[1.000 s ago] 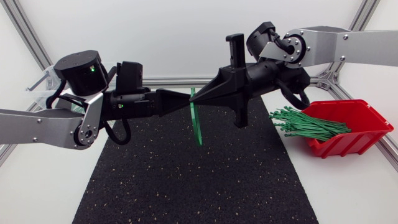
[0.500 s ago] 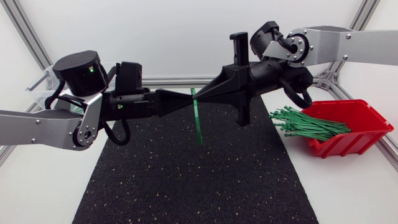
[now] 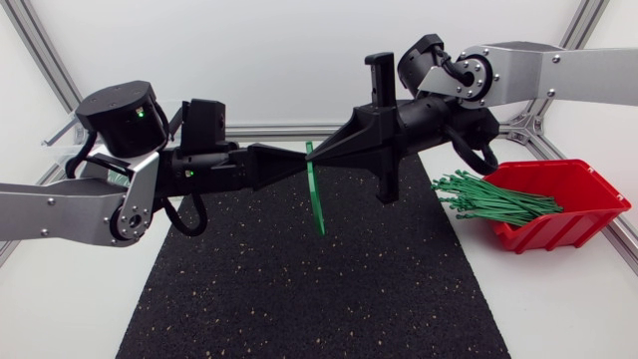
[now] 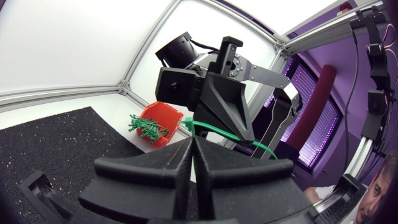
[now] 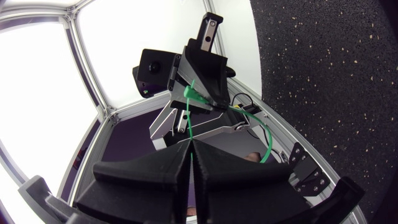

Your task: Take a green cable tie from the red box, thread the tail through the head to close it, then place it in the transparent bin on the left.

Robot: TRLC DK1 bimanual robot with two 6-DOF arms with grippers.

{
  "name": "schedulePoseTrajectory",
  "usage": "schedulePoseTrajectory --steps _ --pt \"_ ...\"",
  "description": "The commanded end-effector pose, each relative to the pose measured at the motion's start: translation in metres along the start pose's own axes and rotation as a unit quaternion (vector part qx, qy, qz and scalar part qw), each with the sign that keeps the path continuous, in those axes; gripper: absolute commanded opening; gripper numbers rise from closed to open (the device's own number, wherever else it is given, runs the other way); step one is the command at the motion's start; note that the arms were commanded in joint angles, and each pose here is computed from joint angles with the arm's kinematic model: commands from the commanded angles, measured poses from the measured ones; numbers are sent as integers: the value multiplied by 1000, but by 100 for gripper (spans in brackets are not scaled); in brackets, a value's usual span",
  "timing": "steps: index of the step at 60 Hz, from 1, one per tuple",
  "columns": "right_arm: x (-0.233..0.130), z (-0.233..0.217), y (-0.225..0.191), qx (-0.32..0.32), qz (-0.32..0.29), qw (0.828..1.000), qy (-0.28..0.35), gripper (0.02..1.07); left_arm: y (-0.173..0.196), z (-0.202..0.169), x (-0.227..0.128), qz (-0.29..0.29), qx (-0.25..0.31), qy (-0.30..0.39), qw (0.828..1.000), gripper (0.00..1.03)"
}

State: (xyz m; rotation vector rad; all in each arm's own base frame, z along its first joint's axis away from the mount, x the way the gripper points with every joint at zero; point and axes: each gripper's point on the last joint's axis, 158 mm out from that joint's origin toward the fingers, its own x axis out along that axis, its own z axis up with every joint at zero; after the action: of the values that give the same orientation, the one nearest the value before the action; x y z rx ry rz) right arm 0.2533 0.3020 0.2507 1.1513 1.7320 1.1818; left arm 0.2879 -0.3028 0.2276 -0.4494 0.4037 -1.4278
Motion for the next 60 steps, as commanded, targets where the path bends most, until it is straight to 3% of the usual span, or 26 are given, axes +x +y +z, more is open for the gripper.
schedulePoseTrajectory --steps 1,36,51,52,57,58,60 --pt "2 2 -3 0 0 1000 2 8 -17 -6 1 -14 9 3 1000 4" --pt "2 4 -5 4 -3 1000 1 8 -56 -1 -3 -34 48 -8 998 4" --pt "5 0 0 -8 -4 1000 6 9 -33 -5 1 -17 34 -2 999 4" --pt "6 -1 1 -9 -4 1000 6 12 -31 -5 1 -16 32 -2 999 4" --pt "9 -6 4 -18 -5 1000 10 54 -21 -3 0 -8 28 -3 1000 4" --pt "9 -6 4 -19 -5 1000 11 59 -21 -4 0 -8 27 -3 1000 4" --pt "9 -6 5 -21 -5 1000 11 60 -18 -4 0 -6 25 -2 1000 4"
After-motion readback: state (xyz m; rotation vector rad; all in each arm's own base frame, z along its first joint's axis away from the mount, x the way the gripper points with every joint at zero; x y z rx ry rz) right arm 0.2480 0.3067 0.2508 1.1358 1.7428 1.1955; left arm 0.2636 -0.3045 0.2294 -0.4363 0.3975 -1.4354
